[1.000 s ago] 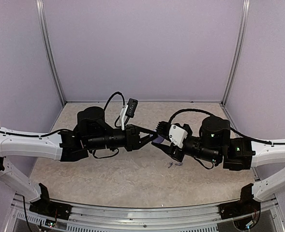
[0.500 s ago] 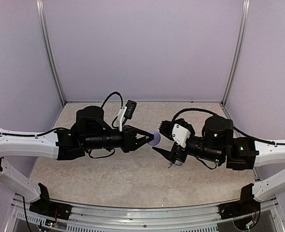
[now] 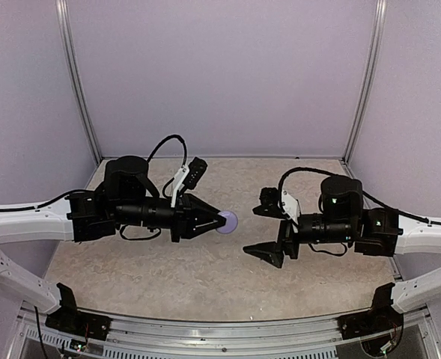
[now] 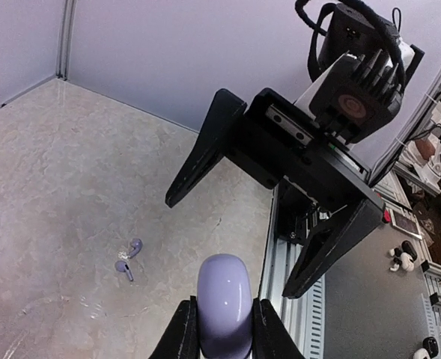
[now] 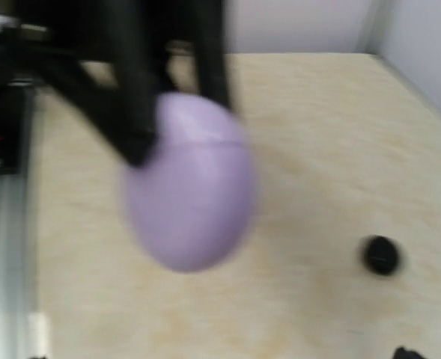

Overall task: Insert the wireless bluetooth earbuds into the charging case
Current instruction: Pass from the left arm to the right, then pass from the right arm to the left

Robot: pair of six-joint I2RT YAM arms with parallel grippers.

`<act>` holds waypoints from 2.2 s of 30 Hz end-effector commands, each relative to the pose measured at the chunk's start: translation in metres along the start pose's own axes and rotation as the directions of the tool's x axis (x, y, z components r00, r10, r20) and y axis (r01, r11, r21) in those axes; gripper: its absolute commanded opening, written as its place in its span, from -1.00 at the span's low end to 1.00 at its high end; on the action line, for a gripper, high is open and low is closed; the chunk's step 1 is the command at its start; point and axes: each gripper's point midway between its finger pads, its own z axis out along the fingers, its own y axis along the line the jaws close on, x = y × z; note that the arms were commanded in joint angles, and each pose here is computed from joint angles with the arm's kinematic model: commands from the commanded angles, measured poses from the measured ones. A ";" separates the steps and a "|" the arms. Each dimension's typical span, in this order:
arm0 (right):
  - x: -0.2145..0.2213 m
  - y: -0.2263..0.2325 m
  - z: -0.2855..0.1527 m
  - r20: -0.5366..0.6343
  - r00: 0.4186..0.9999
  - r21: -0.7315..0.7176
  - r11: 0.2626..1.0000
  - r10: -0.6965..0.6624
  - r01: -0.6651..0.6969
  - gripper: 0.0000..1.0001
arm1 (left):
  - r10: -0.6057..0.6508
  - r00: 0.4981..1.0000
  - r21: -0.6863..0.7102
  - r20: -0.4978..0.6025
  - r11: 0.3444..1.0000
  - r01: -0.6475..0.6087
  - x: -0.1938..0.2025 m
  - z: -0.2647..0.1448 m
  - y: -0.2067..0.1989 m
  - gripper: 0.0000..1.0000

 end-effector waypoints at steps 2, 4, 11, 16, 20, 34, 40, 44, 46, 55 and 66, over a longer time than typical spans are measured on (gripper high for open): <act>-0.024 0.039 -0.015 0.103 0.993 -0.232 0.972 0.050 -0.025 0.99 | 0.128 0.990 0.095 -0.068 0.988 -0.121 0.008 -0.005 -0.023 -0.76; -0.030 0.051 -0.015 0.096 0.994 -0.329 0.944 0.057 -0.022 0.98 | 0.153 0.983 0.109 -0.101 0.984 -0.142 0.013 -0.004 -0.027 -0.75; -0.013 0.068 0.007 -0.075 0.992 -0.466 0.876 0.099 -0.122 0.40 | 0.192 0.968 0.169 -0.164 0.972 -0.164 0.026 0.004 -0.039 -0.74; -0.017 0.070 0.012 -0.082 0.989 -0.487 0.861 0.126 -0.150 0.04 | 0.225 0.955 0.185 -0.194 0.964 -0.190 0.032 0.012 -0.043 -0.74; -0.018 0.068 0.012 -0.082 0.988 -0.480 0.864 0.128 -0.152 -0.20 | 0.231 0.953 0.187 -0.195 0.963 -0.195 0.033 0.012 -0.044 -0.75; -0.017 0.065 0.013 -0.084 0.986 -0.489 0.856 0.148 -0.170 -0.74 | 0.242 0.958 0.160 -0.155 0.963 -0.217 0.026 0.009 -0.042 -0.14; -0.036 0.052 0.006 0.017 0.982 -0.452 0.878 0.189 -0.161 -0.77 | 0.254 0.966 0.070 0.047 0.964 -0.257 -0.002 -0.017 -0.041 0.11; -0.055 0.045 -0.001 0.131 0.964 -0.427 0.891 0.230 -0.154 -0.75 | 0.236 0.958 0.043 0.161 0.968 -0.246 -0.013 -0.030 -0.044 0.11; -0.062 0.042 -0.004 0.180 0.954 -0.415 0.898 0.238 -0.145 -0.73 | 0.232 0.951 0.034 0.204 0.969 -0.243 -0.018 -0.035 -0.045 0.10; -0.085 0.035 -0.009 0.315 0.911 -0.406 0.905 0.267 -0.125 -0.74 | 0.243 0.935 0.029 0.259 0.965 -0.259 -0.026 -0.028 -0.053 0.00; -0.090 0.038 -0.007 0.342 0.894 -0.432 0.894 0.288 -0.123 -0.74 | 0.234 0.929 0.050 0.285 0.965 -0.259 -0.028 -0.015 -0.062 -0.19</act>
